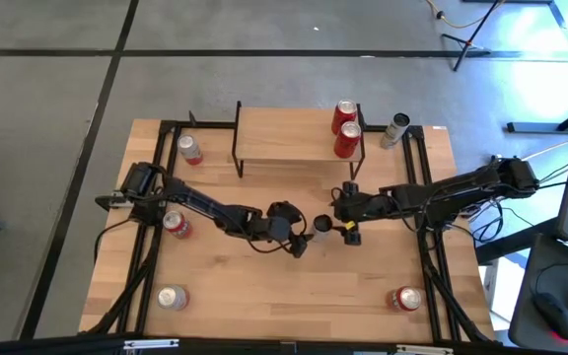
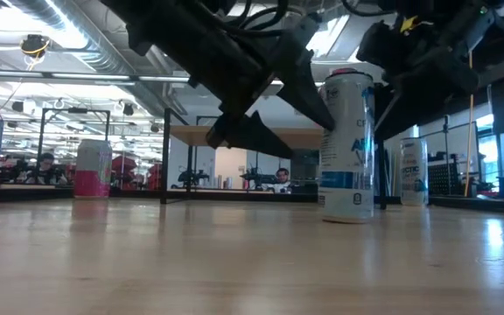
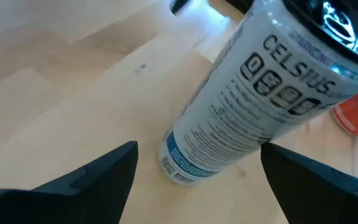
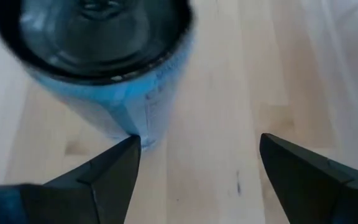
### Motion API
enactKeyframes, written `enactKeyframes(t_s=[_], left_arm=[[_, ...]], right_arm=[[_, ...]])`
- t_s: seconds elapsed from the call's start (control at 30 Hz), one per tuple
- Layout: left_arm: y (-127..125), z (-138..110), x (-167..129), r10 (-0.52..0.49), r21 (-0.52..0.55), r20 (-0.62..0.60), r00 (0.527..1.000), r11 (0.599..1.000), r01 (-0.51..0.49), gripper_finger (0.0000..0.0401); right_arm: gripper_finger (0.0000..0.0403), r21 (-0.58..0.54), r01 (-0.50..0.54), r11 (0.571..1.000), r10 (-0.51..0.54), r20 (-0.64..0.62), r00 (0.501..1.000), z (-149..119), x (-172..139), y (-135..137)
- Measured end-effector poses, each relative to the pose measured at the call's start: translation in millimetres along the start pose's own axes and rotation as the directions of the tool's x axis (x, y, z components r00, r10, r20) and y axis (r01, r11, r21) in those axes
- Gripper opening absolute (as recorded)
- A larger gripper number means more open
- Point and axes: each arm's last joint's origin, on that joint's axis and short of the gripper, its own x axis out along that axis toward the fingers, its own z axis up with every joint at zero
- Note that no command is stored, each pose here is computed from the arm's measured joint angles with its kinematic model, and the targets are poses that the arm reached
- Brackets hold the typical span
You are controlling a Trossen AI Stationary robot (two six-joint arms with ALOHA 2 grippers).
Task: Place canned beverage on shelf
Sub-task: Put the bottom white and blue soda can on the shelf
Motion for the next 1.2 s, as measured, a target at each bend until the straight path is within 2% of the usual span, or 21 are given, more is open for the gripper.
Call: enactKeyframes(t_s=[0.3,0.43,0.53,0.63,0.83,1.03,1.1,1.2], left_arm=[[2,-1,0,0.011,0.004,-0.017,1.0,1.0,-0.011,0.0339],[0,-2,0,-0.016,0.005,-0.042,0.999,1.0,0.016,0.0339],[-1,-4,-1,-0.019,-0.013,-0.045,0.999,1.0,0.019,0.0339],[-1,-4,-1,-0.02,-0.015,-0.044,0.999,1.0,0.019,0.0339],[-1,-3,-1,-0.02,-0.016,-0.042,0.999,1.0,0.02,0.0339],[-1,-3,-1,-0.021,-0.02,-0.039,0.999,1.0,0.021,0.0339],[-2,0,-4,-0.03,-0.053,-0.033,0.999,0.998,0.028,0.0339],[-8,15,-20,-0.086,-0.093,-0.033,0.996,0.992,0.083,0.0339]], right_arm=[[0.0319,0.001,-0.167,0.986,0.167,-0.04,0.985,-4,-2,5],[0.0319,0.06,-0.229,0.971,0.23,-0.006,0.973,-1,-6,6],[0.0319,0.073,-0.216,0.974,0.213,0.036,0.976,3,-8,6],[0.0319,0.068,-0.197,0.978,0.187,0.134,0.973,8,-6,5],[0.0319,0.068,-0.207,0.976,0.175,0.318,0.932,2,3,6],[0.0315,0.076,-0.183,0.98,0.14,0.386,0.912,-2,5,5],[0.0296,0.079,-0.176,0.981,0.13,0.399,0.908,0,4,5],[0.0239,0.084,-0.17,0.982,0.123,0.403,0.907,0,4,4]])
